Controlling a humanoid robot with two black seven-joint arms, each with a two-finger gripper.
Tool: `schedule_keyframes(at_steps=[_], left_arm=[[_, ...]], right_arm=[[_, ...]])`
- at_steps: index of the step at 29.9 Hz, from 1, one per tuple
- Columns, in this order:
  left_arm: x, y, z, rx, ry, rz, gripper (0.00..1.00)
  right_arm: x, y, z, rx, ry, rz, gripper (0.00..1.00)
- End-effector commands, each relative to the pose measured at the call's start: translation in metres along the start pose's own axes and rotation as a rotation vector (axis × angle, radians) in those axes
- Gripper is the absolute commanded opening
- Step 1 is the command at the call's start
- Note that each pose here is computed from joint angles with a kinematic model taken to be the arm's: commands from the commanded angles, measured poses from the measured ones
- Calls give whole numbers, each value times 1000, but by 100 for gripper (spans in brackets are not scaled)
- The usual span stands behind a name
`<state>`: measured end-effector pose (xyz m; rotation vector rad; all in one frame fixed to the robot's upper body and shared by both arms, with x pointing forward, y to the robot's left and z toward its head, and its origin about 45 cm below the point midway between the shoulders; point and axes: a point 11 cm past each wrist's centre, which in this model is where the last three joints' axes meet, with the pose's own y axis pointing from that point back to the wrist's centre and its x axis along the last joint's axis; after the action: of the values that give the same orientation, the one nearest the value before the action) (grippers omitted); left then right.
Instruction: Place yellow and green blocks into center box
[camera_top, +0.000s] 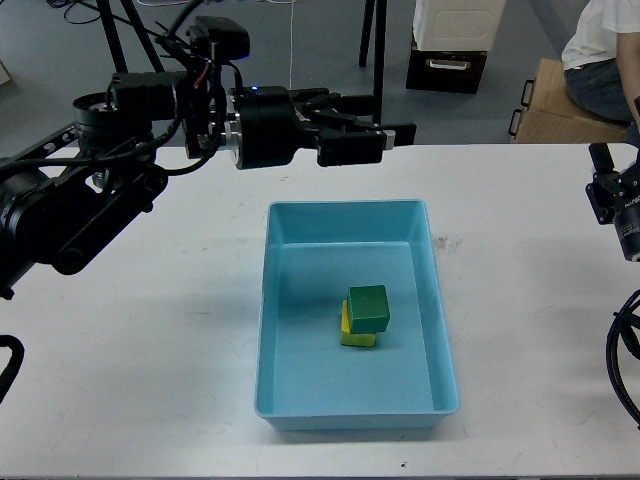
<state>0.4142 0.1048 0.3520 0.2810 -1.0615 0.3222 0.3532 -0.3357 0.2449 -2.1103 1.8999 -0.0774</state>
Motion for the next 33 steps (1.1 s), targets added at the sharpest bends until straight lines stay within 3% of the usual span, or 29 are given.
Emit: schedule_keyframes(at_steps=[1, 8, 13, 16, 19, 26, 33], left_arm=[[4, 32, -23, 47, 101, 150, 99], [-32, 66, -49, 90, 299, 256, 99], [-62, 70, -47, -23, 595, 384, 99], [-63, 79, -48, -124, 839, 543, 100], [-73, 94, -73, -33, 1125, 731, 100], [-119, 128, -99, -47, 1672, 1035, 100], [-149, 150, -81, -282, 1998, 1280, 100]], right_arm=[[-22, -23, -12, 37, -146, -49, 99], [-34, -35, -18, 75, -385, -41, 99], [-42, -28, -4, 70, -596, -7, 99], [-46, -24, -2, 82, -665, -12, 99], [-41, -18, 2, 81, -702, -10, 99], [-31, 1, 24, 46, -924, 100, 99], [-21, 35, 50, 4, -1053, 175, 99]])
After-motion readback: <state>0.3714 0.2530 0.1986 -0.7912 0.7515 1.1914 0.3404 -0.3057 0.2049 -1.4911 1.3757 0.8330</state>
